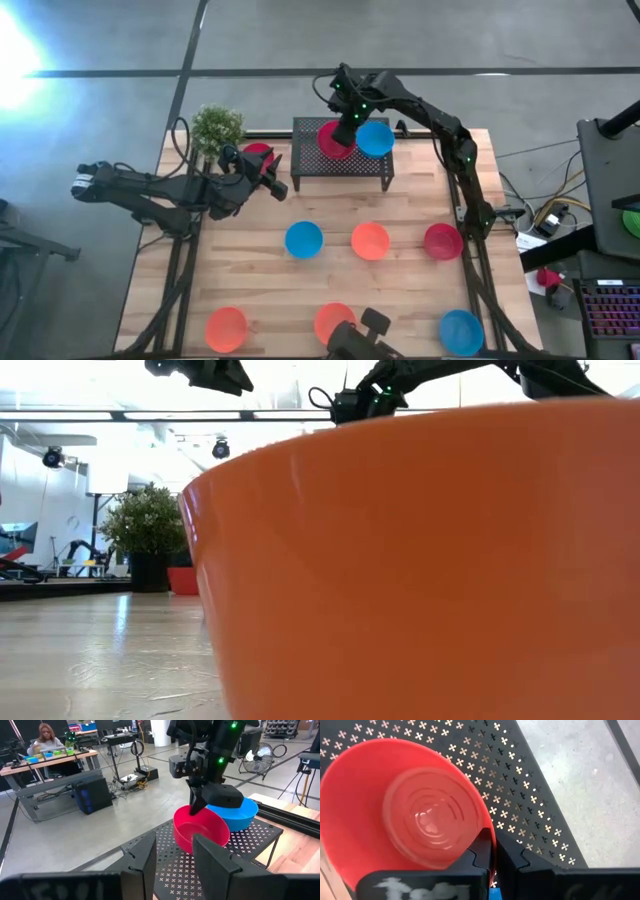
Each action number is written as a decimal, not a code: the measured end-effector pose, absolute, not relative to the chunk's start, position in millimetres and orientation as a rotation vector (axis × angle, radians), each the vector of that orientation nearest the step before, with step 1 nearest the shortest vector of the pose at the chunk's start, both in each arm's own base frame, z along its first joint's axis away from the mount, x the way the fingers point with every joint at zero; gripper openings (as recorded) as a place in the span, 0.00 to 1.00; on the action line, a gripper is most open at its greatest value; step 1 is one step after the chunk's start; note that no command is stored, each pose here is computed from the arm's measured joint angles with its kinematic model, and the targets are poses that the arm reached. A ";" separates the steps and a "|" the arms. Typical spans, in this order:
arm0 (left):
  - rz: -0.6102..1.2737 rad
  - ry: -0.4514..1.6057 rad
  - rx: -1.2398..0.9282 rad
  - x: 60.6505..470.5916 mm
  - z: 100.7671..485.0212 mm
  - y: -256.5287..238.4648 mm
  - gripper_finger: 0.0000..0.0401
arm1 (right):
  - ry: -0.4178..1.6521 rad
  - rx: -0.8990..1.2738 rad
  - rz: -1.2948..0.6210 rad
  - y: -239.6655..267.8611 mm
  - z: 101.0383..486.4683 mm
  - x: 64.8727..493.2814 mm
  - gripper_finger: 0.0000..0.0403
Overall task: Pick & Place Mini bowls
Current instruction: Put the bottom left red bowl on the shelf
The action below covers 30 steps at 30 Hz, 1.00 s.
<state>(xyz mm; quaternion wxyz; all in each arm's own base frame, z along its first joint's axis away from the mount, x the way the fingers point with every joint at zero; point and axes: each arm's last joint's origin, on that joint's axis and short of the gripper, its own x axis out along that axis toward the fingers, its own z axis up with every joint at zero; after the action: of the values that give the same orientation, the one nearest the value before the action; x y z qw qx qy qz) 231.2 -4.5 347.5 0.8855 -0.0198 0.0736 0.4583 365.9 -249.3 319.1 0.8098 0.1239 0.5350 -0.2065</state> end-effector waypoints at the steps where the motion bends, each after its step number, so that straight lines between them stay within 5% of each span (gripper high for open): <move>1: 0.953 0.153 -0.041 231.2 347.5 -4.6 0.30 | 1.141 0.264 -0.442 -249.4 319.8 366.0 0.02; 24: 0.953 0.153 -0.041 231.2 347.5 -4.6 0.30 | 1.144 0.266 -0.507 -250.7 320.6 365.1 0.02; 30: 0.953 0.154 -0.041 231.2 347.5 -4.6 0.30 | 1.147 0.256 -0.506 -250.8 320.6 365.0 0.10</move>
<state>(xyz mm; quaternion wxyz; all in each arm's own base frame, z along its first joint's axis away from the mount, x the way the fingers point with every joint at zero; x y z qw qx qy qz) 231.2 -4.6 347.5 0.8856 -0.0196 0.0738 0.4581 365.0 -250.8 320.6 0.8022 0.1194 0.5353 -0.2360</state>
